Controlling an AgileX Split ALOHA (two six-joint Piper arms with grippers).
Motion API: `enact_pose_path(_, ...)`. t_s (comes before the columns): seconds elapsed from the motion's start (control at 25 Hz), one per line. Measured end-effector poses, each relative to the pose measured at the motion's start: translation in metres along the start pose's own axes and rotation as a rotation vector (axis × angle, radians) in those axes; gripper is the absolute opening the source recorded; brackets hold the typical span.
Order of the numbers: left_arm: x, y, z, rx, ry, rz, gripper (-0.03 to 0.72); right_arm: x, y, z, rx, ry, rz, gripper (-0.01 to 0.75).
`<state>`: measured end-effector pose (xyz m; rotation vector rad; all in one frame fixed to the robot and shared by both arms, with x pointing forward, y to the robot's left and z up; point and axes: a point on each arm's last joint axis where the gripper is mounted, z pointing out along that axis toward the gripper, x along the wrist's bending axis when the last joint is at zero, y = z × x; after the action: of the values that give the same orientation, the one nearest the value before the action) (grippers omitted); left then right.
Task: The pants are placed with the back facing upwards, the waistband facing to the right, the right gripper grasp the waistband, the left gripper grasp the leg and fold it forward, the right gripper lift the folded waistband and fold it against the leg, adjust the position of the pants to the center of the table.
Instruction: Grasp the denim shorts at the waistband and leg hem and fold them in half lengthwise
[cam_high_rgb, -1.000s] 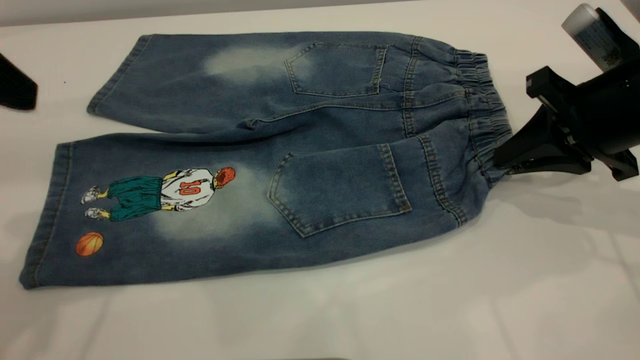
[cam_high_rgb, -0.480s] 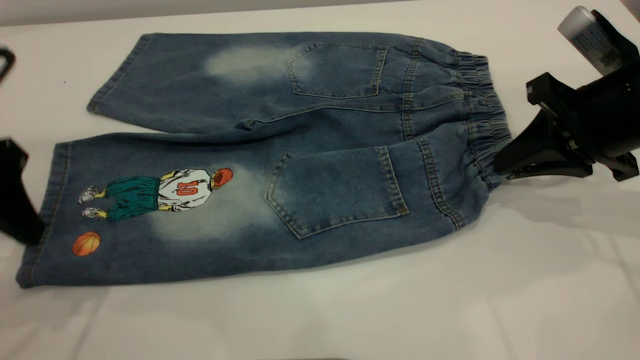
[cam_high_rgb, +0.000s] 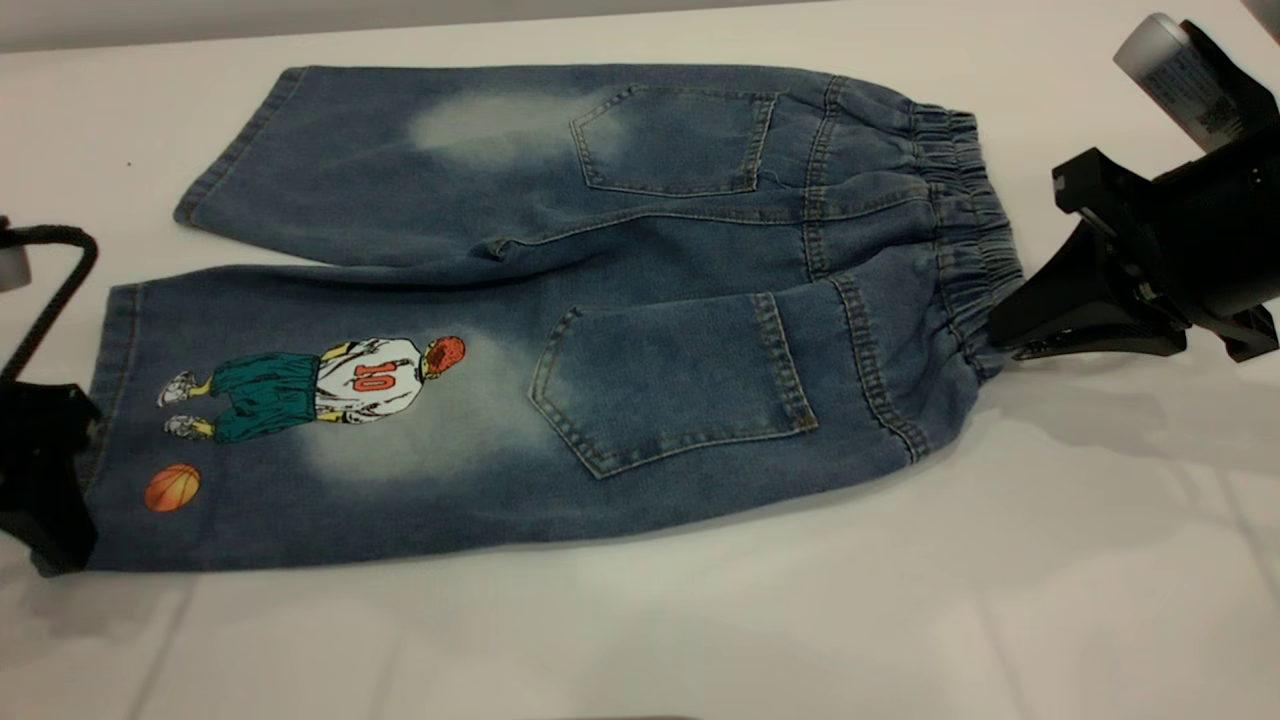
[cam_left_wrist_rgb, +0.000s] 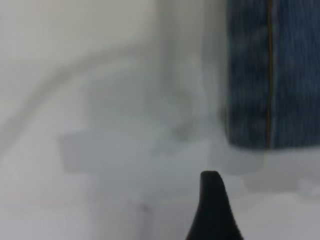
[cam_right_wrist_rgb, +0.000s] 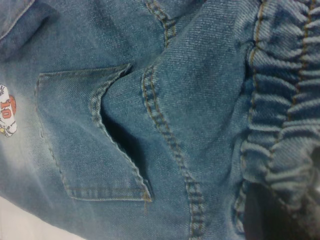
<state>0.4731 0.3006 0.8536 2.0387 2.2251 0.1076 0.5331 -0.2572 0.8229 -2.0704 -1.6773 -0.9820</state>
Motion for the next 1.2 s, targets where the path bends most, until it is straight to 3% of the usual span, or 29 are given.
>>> enact_pose_path(0.16, 0.000, 0.010, 0.004, -0.029, 0.002, 0.005, 0.461, 0.000, 0.000, 0.000, 0.001, 0.000, -0.003, 0.032)
enact_pose_path(0.6, 0.001, 0.007, 0.028, 0.012, 0.011, -0.001, 0.440, 0.000, 0.000, 0.000, 0.001, 0.000, -0.003, 0.035)
enact_pose_path(0.68, 0.001, 0.008, 0.028, 0.006, 0.010, -0.007, 0.378, 0.000, 0.000, 0.000, 0.001, 0.000, -0.004, 0.035)
enact_pose_path(0.76, 0.001, 0.009, 0.027, 0.001, 0.007, -0.022, 0.276, 0.000, 0.000, 0.000, 0.001, 0.001, -0.004, 0.035)
enact_pose_path(0.84, 0.000, 0.013, 0.027, 0.000, 0.001, -0.041, 0.128, 0.000, 0.000, 0.000, 0.003, 0.002, -0.006, 0.035)
enact_pose_path(0.92, -0.001, 0.016, 0.025, 0.013, -0.005, -0.044, 0.052, 0.002, -0.001, -0.001, 0.008, 0.011, -0.017, 0.035)
enact_pose_path(1.08, -0.004, 0.024, 0.006, 0.020, -0.021, -0.026, 0.041, 0.013, 0.002, -0.011, 0.004, 0.034, -0.064, 0.035)
enact_pose_path(1.2, -0.006, 0.031, -0.026, -0.054, -0.036, -0.001, 0.041, 0.031, 0.008, -0.029, -0.022, 0.046, -0.120, 0.035)
